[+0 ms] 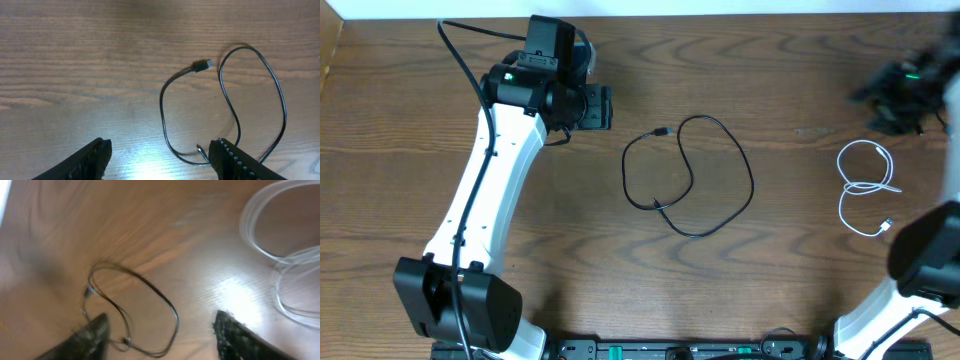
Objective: Untangle cables
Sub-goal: 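Move the right gripper back to the black cable and grasp it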
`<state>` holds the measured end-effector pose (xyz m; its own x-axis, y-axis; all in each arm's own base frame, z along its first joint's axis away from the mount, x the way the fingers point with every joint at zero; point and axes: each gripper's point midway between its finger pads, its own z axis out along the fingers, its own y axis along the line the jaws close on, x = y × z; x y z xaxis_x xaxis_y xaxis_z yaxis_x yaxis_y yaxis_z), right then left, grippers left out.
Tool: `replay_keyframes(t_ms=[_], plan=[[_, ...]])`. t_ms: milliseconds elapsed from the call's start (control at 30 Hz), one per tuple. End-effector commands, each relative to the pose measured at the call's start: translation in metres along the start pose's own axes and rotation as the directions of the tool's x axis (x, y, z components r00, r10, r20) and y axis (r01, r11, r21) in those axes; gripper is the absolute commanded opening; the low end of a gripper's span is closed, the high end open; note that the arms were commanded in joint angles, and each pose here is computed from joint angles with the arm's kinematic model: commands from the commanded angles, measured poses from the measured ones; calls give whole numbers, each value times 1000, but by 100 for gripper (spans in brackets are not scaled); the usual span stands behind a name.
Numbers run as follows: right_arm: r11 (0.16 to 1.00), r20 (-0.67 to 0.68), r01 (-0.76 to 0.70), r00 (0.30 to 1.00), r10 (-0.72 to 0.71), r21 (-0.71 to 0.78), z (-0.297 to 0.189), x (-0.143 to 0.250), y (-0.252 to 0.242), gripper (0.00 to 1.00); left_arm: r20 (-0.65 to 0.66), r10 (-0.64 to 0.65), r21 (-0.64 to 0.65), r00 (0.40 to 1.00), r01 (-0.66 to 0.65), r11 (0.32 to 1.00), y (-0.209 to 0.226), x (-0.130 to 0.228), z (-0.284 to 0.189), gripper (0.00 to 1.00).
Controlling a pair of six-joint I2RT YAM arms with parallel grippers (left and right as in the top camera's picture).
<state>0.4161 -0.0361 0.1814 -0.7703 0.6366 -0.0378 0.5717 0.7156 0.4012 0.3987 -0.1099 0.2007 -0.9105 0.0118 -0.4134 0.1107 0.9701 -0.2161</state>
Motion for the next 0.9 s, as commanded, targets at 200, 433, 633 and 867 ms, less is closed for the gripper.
replay_keyframes(t_ms=[200,433,633,867], plan=[[931,-5,326,944,-330,163,50,88,93,99,18,-159,-43,987,159,986,52,-7,-5,68],[877,-85,402,915,-394,262,104,154,116,99,21,-233,-82,972,234,969,89,-3,-13,68],[858,-178,363,931,-318,364,155,197,105,89,25,-253,-90,967,254,963,97,-3,-15,68],[816,-242,344,936,-257,464,191,226,84,79,22,-253,-90,967,254,963,97,-2,-15,68]])
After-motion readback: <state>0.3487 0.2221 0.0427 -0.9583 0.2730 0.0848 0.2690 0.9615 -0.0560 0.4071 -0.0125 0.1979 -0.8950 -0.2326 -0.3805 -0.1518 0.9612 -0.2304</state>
